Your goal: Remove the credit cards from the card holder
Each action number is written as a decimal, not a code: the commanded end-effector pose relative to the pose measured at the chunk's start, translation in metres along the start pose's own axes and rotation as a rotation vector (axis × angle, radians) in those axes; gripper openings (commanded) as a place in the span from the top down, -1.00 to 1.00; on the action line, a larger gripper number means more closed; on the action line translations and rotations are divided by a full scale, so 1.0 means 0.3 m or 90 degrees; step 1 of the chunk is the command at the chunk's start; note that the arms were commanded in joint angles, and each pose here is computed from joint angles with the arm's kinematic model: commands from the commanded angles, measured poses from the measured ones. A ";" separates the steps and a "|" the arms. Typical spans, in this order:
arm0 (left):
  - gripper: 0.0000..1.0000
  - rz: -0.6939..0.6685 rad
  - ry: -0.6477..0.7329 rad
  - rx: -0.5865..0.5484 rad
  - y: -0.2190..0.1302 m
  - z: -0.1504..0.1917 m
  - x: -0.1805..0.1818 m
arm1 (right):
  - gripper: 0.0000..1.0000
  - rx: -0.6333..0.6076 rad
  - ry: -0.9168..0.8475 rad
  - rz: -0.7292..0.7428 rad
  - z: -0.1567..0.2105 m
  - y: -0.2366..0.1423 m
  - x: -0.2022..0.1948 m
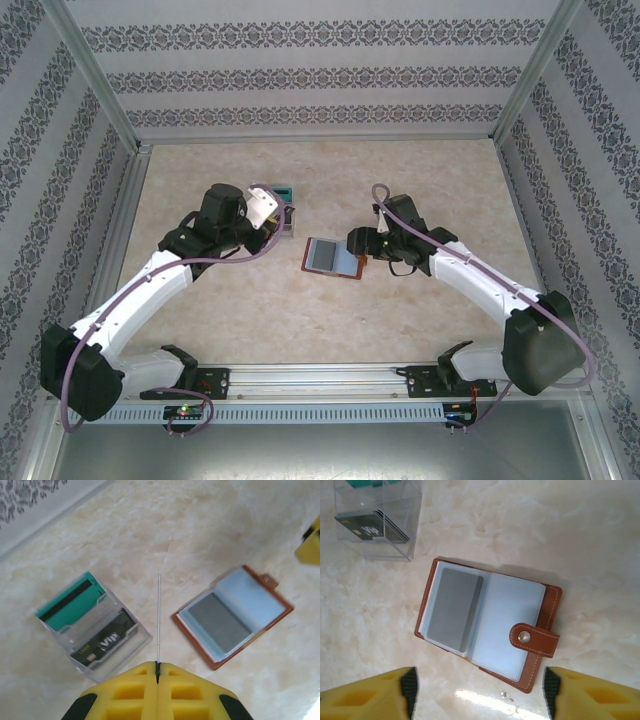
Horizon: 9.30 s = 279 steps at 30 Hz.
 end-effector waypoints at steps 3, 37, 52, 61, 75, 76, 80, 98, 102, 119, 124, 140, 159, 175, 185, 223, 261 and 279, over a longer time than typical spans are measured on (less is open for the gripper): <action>1.00 -0.001 0.242 0.043 0.022 0.004 0.036 | -0.96 -0.016 -0.010 -0.005 0.006 -0.045 -0.010; 1.00 0.007 0.479 0.184 0.348 0.176 0.169 | -0.97 -0.030 0.014 0.007 0.017 -0.084 -0.040; 1.00 0.034 0.453 0.215 0.374 0.250 0.181 | -0.97 -0.019 0.019 0.015 0.016 -0.057 -0.048; 1.00 0.044 0.447 0.212 0.373 0.270 0.169 | -0.97 -0.014 0.020 0.015 0.012 -0.045 -0.047; 0.72 0.035 0.444 0.230 0.420 0.280 0.196 | -0.96 -0.010 0.023 0.019 0.012 -0.036 -0.056; 0.66 0.034 0.442 0.231 0.425 0.279 0.200 | -0.96 -0.009 0.023 0.018 0.011 -0.034 -0.055; 0.58 0.025 0.440 0.242 0.447 0.285 0.214 | -0.96 -0.008 0.022 0.017 0.008 -0.033 -0.052; 0.48 -0.057 0.348 0.181 0.408 0.149 0.277 | -0.96 -0.003 0.028 0.016 0.008 -0.021 -0.057; 0.21 -0.073 0.221 0.136 0.339 0.059 0.283 | -0.96 0.004 0.027 0.023 0.009 -0.011 -0.056; -0.07 0.010 -0.566 0.064 0.218 0.056 0.102 | -0.75 0.057 -0.009 -0.010 0.042 0.100 0.063; -0.14 0.088 -0.685 0.080 0.286 0.122 -0.025 | -0.68 0.068 0.007 0.038 0.062 0.140 0.009; -0.12 0.184 -0.719 0.154 0.478 0.145 -0.263 | -0.02 0.137 0.032 0.146 0.175 0.247 -0.198; -0.08 0.204 -0.723 0.199 0.564 0.183 -0.325 | 0.27 0.151 0.029 0.153 0.181 0.287 -0.216; -0.07 0.278 -0.718 0.122 0.531 0.032 -0.339 | 0.27 0.156 0.037 0.152 0.188 0.294 -0.224; -0.06 0.344 -0.701 0.083 0.522 -0.070 -0.396 | 0.27 0.155 0.042 0.154 0.190 0.290 -0.232; 0.24 0.226 -0.750 0.167 0.577 0.122 -0.337 | 0.68 0.113 0.060 0.087 0.090 0.236 -0.118; 0.61 0.335 -0.754 0.181 0.681 0.109 -0.432 | 0.77 0.156 0.075 0.121 0.137 0.309 -0.200; 0.87 0.342 -0.757 0.158 0.670 0.133 -0.420 | 0.77 0.155 0.084 0.117 0.144 0.306 -0.209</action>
Point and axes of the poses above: each hand's point on the last joint's axis, 136 mm out from that joint toward the fingers, its own y axis out along the fingers, its own x axis along the line the jaws close on, z = x × y, the point moved 1 cm from there along -y, back along the fingers, and after that the axes turned 6 degrees about y, right-handed, at the moved point
